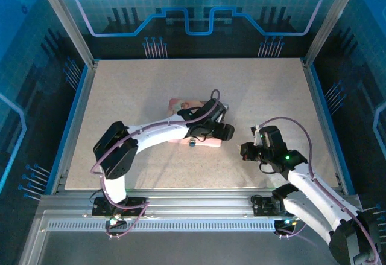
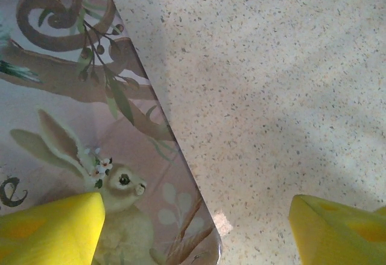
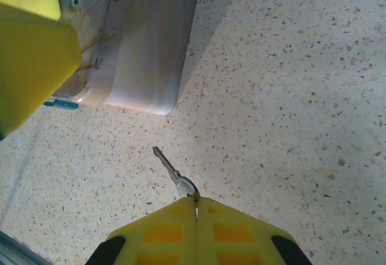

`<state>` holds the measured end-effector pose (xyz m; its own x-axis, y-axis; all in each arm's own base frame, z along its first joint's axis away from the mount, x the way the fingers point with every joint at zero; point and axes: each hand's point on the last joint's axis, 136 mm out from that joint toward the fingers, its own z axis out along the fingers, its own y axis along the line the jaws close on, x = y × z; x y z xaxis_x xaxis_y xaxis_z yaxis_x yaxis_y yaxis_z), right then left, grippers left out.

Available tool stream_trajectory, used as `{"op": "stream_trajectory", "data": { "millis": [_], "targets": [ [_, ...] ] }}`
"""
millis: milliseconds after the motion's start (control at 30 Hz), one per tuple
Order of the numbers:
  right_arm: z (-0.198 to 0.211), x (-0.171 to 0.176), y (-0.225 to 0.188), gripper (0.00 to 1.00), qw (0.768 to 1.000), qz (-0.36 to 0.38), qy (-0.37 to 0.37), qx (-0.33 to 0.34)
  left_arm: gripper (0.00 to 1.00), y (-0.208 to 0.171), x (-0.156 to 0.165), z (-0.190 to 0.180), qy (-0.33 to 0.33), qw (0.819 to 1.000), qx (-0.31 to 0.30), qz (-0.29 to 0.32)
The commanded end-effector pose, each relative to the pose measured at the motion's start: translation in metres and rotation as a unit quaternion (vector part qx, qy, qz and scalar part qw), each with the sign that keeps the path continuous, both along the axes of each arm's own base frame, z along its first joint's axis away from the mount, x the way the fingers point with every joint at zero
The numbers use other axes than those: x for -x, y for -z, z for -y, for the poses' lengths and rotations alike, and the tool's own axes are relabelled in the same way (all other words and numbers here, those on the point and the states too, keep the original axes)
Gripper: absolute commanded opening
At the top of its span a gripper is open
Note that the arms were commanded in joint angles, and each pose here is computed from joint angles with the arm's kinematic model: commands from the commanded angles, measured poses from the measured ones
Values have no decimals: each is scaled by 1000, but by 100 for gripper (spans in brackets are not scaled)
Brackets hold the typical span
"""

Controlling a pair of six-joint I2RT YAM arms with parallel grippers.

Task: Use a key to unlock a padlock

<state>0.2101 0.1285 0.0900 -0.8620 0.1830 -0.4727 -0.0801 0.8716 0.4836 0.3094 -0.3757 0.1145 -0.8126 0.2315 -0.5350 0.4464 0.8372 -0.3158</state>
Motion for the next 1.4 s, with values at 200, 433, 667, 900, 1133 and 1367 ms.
{"op": "stream_trajectory", "data": {
  "millis": [200, 433, 667, 900, 1133, 1367],
  "targets": [
    [-7, 2, 1, 2, 999, 7, -17, -28, 83, -26, 20, 0, 8, 999, 37, -3],
    [-22, 0, -9, 2, 997, 21, -49, -60, 86, -66, 24, -14, 5, 997, 70, 45],
    [-40, -6, -20, 2, 992, 28, -76, -98, 88, -81, 42, -55, -10, 993, 86, 86],
    [-59, -19, -32, 2, 987, 40, -99, -121, 89, -74, 66, -93, -27, 986, 119, 117],
    [-79, -36, -41, 2, 983, 44, -114, -134, 89, -53, 82, -119, -37, 986, 107, 122],
    [-96, -57, -46, 2, 981, 50, -119, -143, 87, -13, 86, -133, -64, 990, 96, 85]
  ]
}}
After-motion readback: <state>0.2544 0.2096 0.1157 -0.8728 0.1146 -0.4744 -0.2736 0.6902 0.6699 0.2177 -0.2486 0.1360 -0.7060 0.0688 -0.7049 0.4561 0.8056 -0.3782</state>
